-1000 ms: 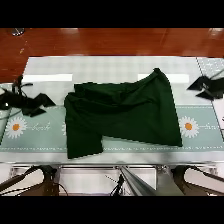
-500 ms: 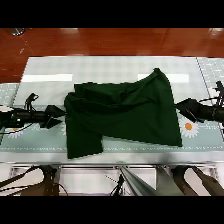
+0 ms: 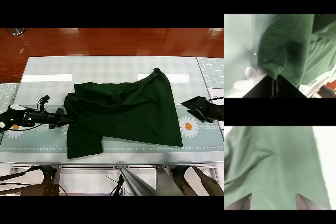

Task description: Fold the shirts.

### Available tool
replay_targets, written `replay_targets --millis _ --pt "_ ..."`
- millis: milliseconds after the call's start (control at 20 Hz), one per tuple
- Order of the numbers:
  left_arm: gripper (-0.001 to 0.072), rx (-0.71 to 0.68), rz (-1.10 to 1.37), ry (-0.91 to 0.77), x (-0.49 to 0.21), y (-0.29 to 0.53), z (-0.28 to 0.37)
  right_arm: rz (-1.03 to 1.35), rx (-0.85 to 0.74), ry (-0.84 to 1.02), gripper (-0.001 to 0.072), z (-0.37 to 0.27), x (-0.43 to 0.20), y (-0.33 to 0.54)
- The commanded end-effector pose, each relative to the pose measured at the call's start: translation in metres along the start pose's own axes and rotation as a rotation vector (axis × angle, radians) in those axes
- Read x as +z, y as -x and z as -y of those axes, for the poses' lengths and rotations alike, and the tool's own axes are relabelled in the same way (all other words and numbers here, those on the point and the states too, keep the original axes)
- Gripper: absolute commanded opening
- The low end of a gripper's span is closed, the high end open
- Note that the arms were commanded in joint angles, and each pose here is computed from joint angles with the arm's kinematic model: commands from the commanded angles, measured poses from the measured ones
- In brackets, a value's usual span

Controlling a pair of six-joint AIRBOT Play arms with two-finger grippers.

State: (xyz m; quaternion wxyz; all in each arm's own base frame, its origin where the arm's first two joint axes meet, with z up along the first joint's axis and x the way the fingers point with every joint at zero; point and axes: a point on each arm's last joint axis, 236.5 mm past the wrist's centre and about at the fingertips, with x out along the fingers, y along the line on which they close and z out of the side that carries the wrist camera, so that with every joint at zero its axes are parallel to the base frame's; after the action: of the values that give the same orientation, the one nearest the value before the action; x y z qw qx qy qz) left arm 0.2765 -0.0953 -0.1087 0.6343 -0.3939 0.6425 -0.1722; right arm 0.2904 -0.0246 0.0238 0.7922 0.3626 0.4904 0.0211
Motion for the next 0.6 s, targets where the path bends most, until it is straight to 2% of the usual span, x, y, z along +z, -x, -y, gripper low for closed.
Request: replay_targets --millis 0,100,200,350,550 --pt "0.0039 -0.042 -0.035 -0.040 -0.004 0.004 0.015 -0.059 -0.267 -0.078 0.0621 0.069 -0.014 0.024" --pt "0.0039 -0.037 -0.011 -0.058 -0.001 0.008 0.019 -0.192 -0.427 -0.152 0.0621 0.113 -0.058 0.024" --pt "0.0039 -0.033 0.010 -0.080 0.002 0.012 0.022 -0.330 -0.479 -0.204 0.0620 0.132 -0.105 0.019" --pt "0.0039 -0.030 0.024 -0.091 0.004 0.014 0.024 -0.463 -0.470 -0.231 0.0620 0.138 -0.147 0.009" --pt "0.0039 -0.005 0.067 -0.098 0.014 0.015 0.019 -0.488 -0.358 -0.275 0.0620 0.123 -0.149 -0.013"
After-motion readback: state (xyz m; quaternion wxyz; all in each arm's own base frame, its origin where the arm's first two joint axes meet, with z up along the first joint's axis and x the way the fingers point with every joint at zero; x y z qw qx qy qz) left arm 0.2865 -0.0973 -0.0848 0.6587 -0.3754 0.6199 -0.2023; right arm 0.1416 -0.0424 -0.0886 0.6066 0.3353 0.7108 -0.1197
